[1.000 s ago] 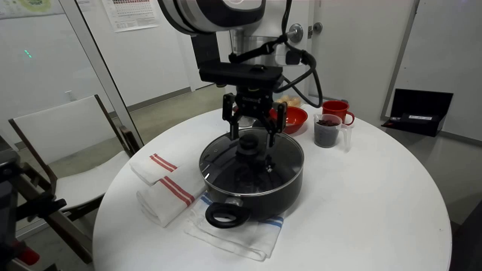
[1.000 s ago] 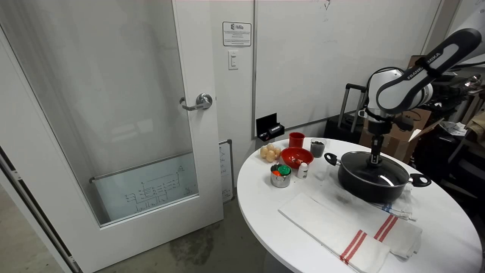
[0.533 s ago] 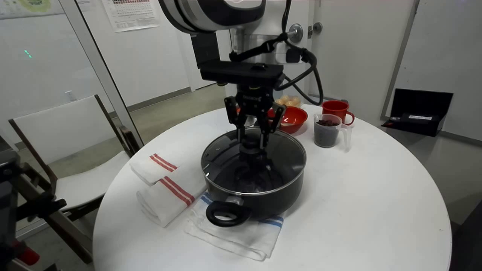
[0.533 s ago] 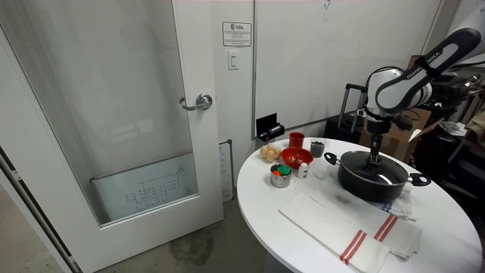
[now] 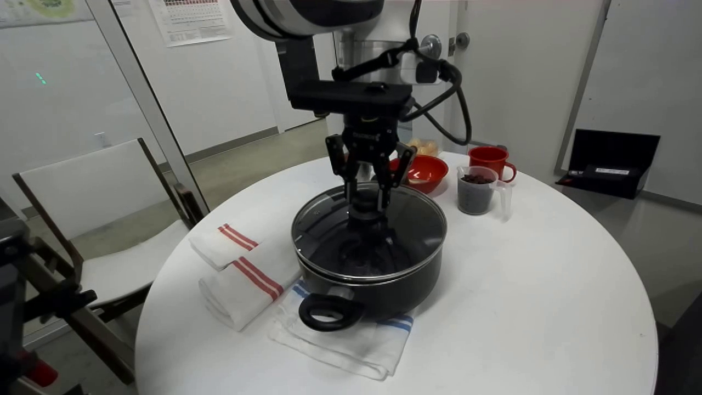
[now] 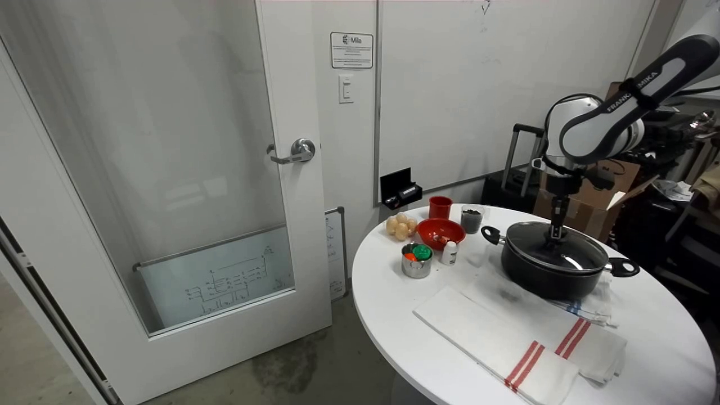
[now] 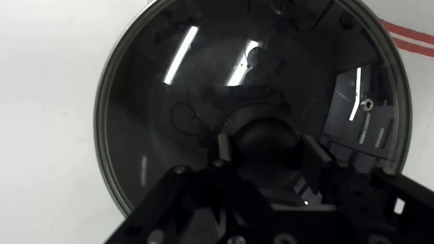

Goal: Remove the lid from the pot and put it on the table

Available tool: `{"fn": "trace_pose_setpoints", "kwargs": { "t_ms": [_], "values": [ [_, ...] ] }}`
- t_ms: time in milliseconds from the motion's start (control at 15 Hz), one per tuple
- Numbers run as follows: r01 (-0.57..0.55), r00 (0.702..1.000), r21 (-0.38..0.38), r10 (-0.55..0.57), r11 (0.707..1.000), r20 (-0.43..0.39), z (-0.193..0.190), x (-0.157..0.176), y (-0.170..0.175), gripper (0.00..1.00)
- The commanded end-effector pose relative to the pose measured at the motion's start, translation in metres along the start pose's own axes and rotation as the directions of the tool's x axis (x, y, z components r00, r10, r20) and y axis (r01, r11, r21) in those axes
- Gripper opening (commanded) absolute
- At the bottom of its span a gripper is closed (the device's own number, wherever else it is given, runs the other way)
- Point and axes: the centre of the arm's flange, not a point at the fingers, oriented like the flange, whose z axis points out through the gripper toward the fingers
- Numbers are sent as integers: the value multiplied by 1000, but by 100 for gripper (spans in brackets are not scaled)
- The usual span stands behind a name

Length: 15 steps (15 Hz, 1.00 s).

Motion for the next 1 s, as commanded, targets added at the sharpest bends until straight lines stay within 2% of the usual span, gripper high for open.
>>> {"fn": "trace_pose_setpoints", "kwargs": {
  "t_ms": [0, 267, 467, 933],
  "values": [
    [7, 1000, -31, -8, 999, -26, -44, -23, -7, 26],
    [39, 998, -65, -43, 997, -55, -79, -23, -20, 26],
    [91, 993, -91, -97, 992, -65, -96, -7, -39, 26],
    [283, 956, -116, -289, 952, -42, -96, 45, -123, 26]
  ]
}}
